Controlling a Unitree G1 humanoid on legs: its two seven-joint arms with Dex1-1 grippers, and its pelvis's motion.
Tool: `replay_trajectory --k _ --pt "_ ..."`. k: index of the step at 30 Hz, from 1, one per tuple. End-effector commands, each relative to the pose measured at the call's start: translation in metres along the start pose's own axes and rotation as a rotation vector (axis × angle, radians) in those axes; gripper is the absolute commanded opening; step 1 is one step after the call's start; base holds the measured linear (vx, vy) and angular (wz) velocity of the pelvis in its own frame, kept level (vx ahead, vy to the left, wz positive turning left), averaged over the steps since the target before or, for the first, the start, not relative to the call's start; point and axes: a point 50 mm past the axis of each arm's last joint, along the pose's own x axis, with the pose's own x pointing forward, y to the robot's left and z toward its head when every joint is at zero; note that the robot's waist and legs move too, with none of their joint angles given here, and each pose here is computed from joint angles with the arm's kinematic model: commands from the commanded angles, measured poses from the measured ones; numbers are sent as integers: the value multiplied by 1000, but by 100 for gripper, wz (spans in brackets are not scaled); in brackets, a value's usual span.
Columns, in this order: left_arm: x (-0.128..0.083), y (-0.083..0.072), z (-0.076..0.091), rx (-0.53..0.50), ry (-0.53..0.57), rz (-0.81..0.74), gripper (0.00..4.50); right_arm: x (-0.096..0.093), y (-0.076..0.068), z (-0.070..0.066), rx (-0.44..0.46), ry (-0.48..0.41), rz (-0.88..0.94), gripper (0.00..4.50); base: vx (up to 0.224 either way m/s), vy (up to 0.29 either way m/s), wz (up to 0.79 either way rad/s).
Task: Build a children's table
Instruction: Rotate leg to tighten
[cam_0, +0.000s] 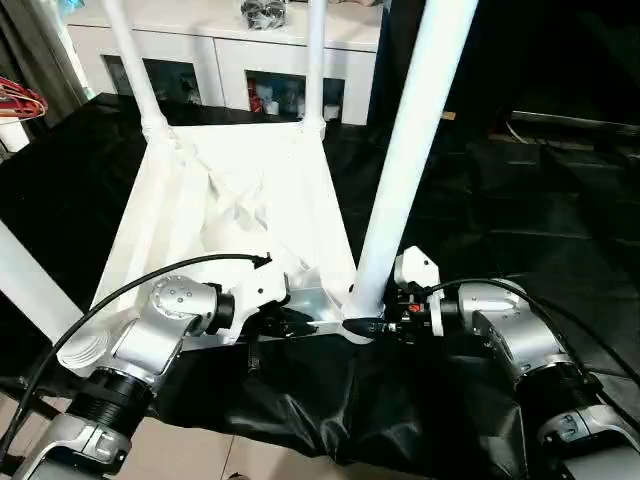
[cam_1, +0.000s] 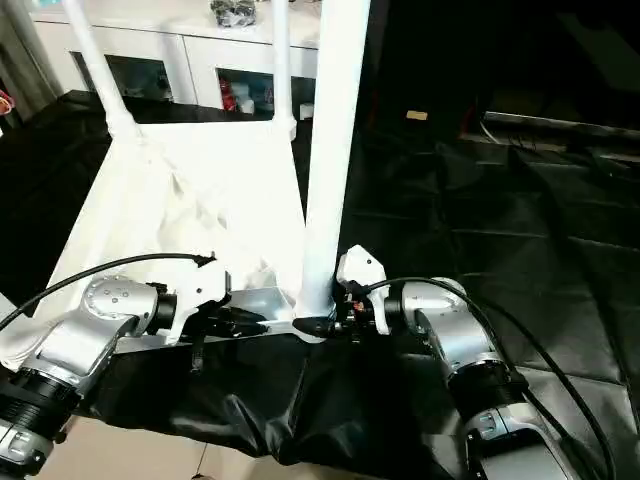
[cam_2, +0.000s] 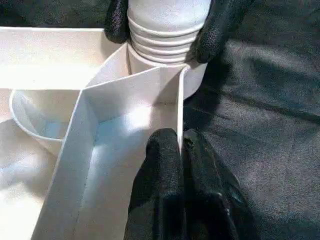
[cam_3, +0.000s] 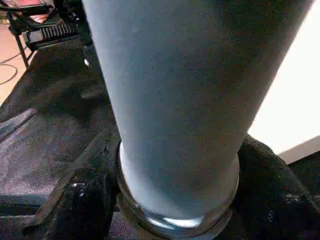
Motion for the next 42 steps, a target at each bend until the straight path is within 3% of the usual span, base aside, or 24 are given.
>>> replay_trajectory --k 1,4,5,8,13,19,20,24,29,32,42 --pt "4 3 9 30 -39 22 0 5 5 1 15 -22 24 276 0 0 0" --pt "9 9 11 5 -52 97 0 10 5 0 45 -49 -19 276 0 0 0" --pt "16 15 16 -17 -70 189 0 20 0 -2 74 -66 -158 276 0 0 0" --pt "25 20 20 -36 -70 278 0 30 -6 -3 108 -84 -311 275 0 0 0" --pt "50 20 32 -68 -88 352 0 59 -10 0 219 -128 -587 275 0 0 0" --pt "65 17 40 -14 -83 324 0 85 2 15 161 -167 -502 275 0 0 0" --pt "65 16 41 -12 -82 318 0 85 2 16 163 -173 -496 331 0 0 0" --pt "60 15 39 0 -84 286 0 76 -1 16 195 -205 -458 365 0 0 0" --pt "48 11 34 8 -98 213 0 60 -5 13 143 -173 -392 426 0 0 0" --pt "36 8 28 30 -97 148 0 41 -6 10 87 -134 -295 426 0 0 0" --pt "18 2 22 55 -87 21 0 9 -1 5 10 -65 -60 412 0 0 0"
